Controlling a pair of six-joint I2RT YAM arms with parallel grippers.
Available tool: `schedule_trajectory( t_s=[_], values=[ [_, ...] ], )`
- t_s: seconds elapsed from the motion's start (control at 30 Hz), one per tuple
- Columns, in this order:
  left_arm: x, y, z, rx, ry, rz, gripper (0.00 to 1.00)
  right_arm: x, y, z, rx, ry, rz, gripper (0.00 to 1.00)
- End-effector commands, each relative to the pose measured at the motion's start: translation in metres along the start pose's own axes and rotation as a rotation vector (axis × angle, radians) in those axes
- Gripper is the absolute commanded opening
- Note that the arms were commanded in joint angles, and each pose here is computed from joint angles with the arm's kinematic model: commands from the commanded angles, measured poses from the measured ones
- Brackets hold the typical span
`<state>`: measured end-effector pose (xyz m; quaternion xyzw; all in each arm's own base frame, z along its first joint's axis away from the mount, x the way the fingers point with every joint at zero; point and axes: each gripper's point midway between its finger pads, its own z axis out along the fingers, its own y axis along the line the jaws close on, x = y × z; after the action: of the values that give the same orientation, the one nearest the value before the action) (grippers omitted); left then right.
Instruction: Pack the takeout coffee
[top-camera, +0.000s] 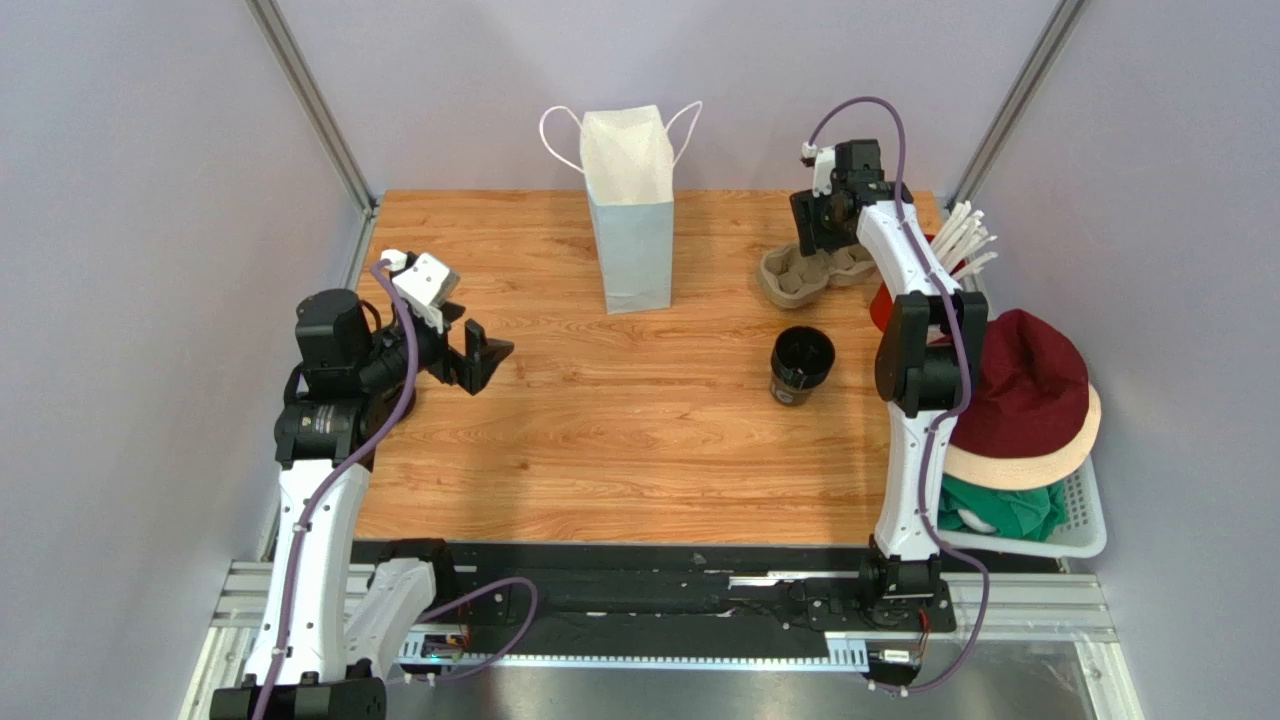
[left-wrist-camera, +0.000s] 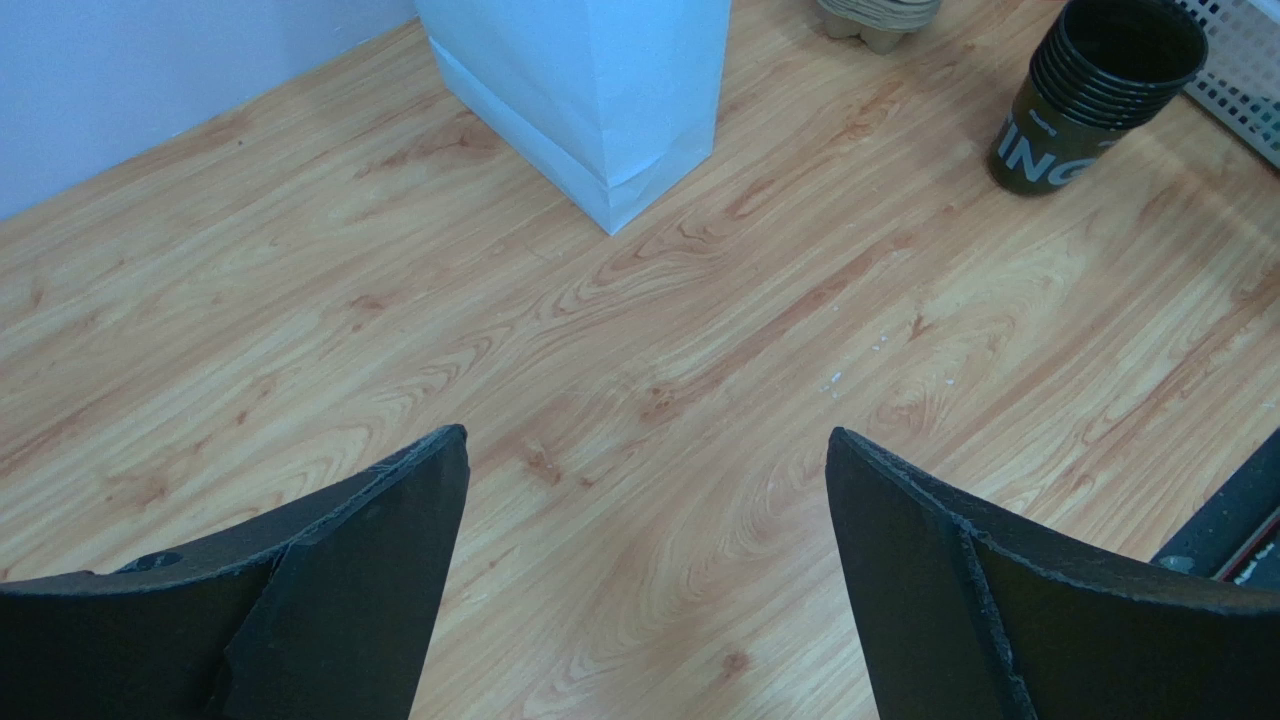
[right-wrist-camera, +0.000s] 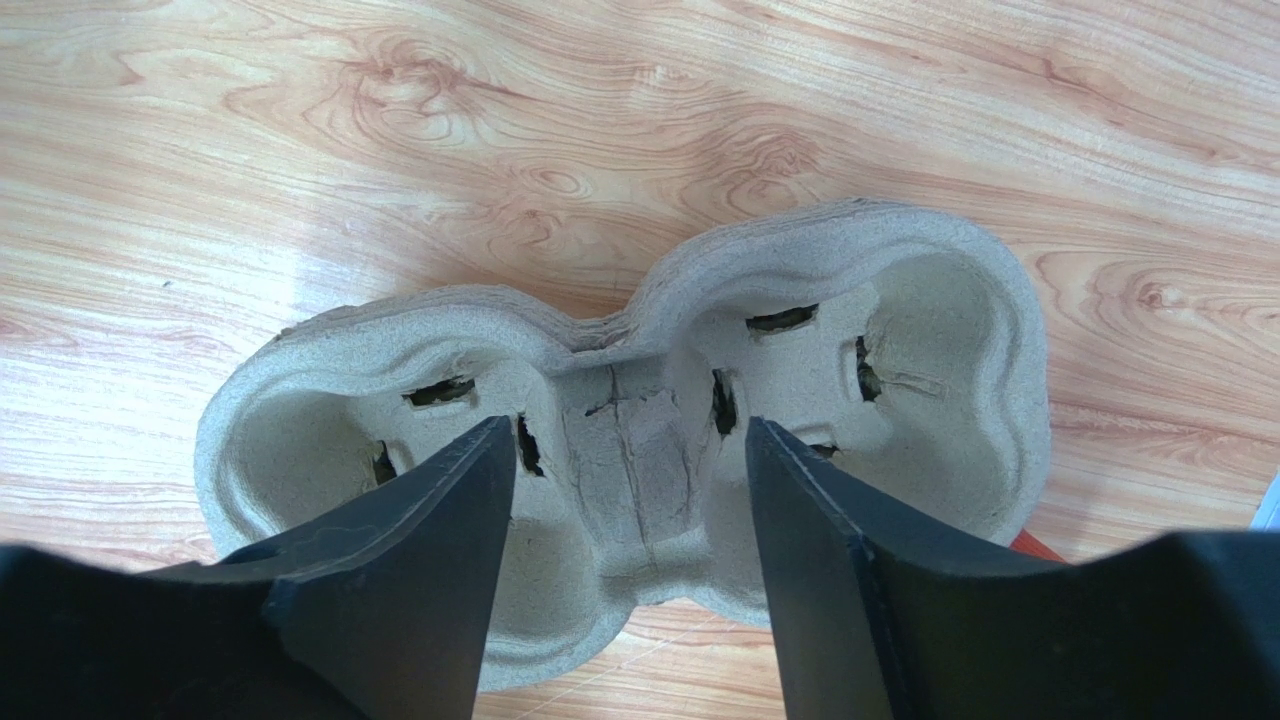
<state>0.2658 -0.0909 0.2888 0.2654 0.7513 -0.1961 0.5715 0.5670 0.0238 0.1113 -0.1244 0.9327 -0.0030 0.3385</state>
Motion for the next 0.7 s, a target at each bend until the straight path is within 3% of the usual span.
schedule_trajectory(
  t_s=[0.0, 0.67],
  values=[
    [-0.01, 0.001, -0.003, -0.007, -0.024, 0.026, 0.97, -0.013, -0.007, -0.009, 0.027, -0.046, -0.025, 0.63],
    [-0.009, 0.002, -0.002, -0.005, -0.022, 0.029, 0.97, 0.006, -0.006, 0.007, -0.006, 0.002, -0.026, 0.58]
  ],
)
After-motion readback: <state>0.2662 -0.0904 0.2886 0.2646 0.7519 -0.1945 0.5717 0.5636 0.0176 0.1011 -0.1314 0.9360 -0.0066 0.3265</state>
